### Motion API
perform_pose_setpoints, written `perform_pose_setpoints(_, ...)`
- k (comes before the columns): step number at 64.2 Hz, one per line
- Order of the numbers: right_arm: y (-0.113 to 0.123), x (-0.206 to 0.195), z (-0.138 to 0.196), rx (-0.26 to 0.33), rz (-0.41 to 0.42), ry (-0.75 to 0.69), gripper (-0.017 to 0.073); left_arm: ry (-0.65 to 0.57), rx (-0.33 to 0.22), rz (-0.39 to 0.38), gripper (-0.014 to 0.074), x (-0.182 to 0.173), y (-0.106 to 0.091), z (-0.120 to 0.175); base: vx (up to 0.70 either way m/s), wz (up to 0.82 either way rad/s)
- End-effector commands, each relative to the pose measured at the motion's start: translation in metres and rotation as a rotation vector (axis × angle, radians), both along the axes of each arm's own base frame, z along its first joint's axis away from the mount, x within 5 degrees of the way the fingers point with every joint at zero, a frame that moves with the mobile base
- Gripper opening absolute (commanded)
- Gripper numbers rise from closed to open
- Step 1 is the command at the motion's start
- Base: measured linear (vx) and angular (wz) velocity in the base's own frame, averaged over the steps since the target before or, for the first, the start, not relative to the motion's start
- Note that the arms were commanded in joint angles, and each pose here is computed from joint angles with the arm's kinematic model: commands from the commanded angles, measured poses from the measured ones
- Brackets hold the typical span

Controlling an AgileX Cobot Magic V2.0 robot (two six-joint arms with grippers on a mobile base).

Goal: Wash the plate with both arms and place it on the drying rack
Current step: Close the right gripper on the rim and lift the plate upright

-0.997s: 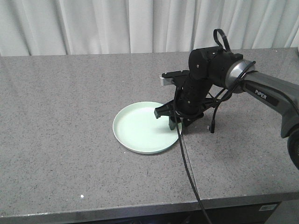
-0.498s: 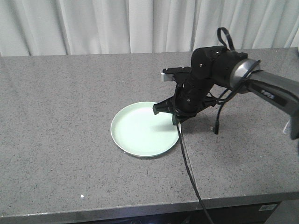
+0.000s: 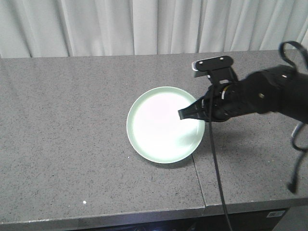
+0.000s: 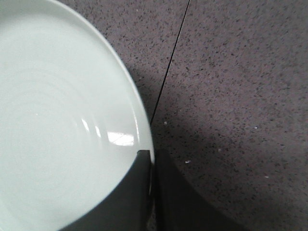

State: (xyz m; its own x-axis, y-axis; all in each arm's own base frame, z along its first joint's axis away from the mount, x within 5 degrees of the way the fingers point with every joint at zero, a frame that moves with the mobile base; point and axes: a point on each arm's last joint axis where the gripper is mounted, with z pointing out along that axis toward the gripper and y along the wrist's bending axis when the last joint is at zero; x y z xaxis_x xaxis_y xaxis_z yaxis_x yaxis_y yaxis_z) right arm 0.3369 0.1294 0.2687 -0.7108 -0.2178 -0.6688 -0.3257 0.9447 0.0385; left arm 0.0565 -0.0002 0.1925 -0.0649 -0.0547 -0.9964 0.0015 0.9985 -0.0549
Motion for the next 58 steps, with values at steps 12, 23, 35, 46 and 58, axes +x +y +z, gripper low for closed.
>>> perform_pose_setpoints(12, -0.021, -0.048, 0.045, 0.092, 0.024, -0.386, -0.0008, -0.073, -0.012, -0.001, -0.0002, 0.000, 0.000, 0.002, 0.00, 0.00)
perform_pose_setpoints(23, -0.030, -0.076, 0.041, 0.118, 0.031, -0.484, -0.0006, -0.073, -0.012, -0.001, -0.0002, 0.000, 0.000, 0.002, 0.00, 0.00)
perform_pose_setpoints(35, -0.040, -0.100, 0.029, 0.151, 0.028, -0.577, -0.0005, -0.073, -0.012, -0.001, -0.0002, 0.000, 0.000, 0.002, 0.00, 0.00)
perform_pose_setpoints(46, -0.046, -0.117, 0.016, 0.169, 0.026, -0.623, -0.0005, -0.073, -0.012, -0.001, -0.0002, 0.000, 0.000, 0.002, 0.00, 0.00)
perform_pose_setpoints(58, -0.046, -0.118, 0.011, 0.165, 0.027, -0.613, -0.0005, -0.073, -0.012, -0.001, -0.0002, 0.000, 0.000, 0.002, 0.00, 0.00)
